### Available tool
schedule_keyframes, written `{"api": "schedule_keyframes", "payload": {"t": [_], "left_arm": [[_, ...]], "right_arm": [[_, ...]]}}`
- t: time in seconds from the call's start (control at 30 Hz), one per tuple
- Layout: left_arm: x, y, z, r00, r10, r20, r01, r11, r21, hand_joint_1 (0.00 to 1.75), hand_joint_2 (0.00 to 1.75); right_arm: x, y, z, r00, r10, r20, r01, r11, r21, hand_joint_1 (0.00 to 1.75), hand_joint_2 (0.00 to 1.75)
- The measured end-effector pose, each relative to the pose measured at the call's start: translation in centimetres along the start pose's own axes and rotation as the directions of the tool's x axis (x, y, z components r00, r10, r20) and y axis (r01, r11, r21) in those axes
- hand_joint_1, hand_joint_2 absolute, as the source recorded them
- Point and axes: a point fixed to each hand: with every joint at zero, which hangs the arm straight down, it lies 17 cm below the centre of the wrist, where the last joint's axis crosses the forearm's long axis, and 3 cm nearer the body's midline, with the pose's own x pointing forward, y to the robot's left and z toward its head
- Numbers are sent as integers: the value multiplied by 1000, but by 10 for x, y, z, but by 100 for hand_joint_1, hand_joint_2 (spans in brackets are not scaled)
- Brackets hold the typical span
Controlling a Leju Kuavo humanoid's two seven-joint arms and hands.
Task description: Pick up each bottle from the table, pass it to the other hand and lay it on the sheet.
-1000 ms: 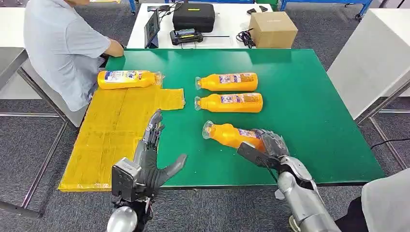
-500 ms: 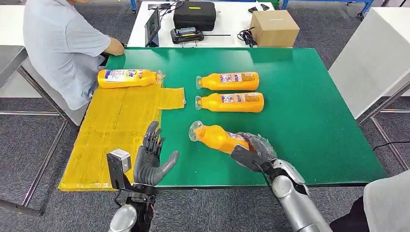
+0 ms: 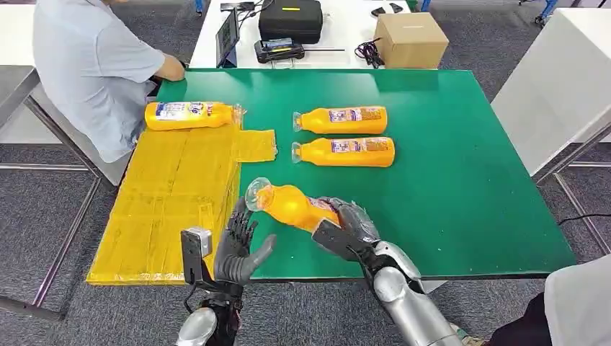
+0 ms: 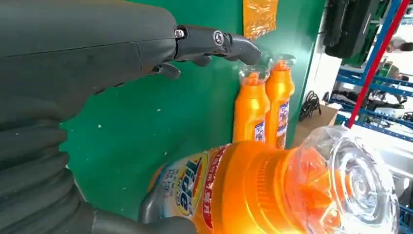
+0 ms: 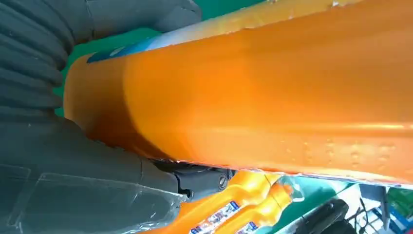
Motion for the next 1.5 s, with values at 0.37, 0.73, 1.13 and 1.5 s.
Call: {"api": "schedule_keyframes", "payload": {"t": [0.37, 0.73, 1.13, 1.5], "left_arm": [[4, -1, -7, 1000, -9, 26, 8, 999, 34, 0, 175], [10, -15, -17, 998, 19, 55, -22, 999, 48, 0, 175], [4, -40, -16, 999, 15, 44, -14, 1000, -10, 0, 175], [13, -47, -20, 997, 39, 60, -38, 999, -18, 0, 175]], "right_arm": [[9, 8, -5, 1000, 11, 15, -11, 1000, -9, 175, 175], [15, 5, -17, 999, 49, 15, -49, 998, -40, 175, 175], [21, -1, -29, 997, 68, 20, -67, 996, -56, 175, 175], [18, -2, -33, 995, 105, 5, -104, 993, -58, 175, 175]]}}
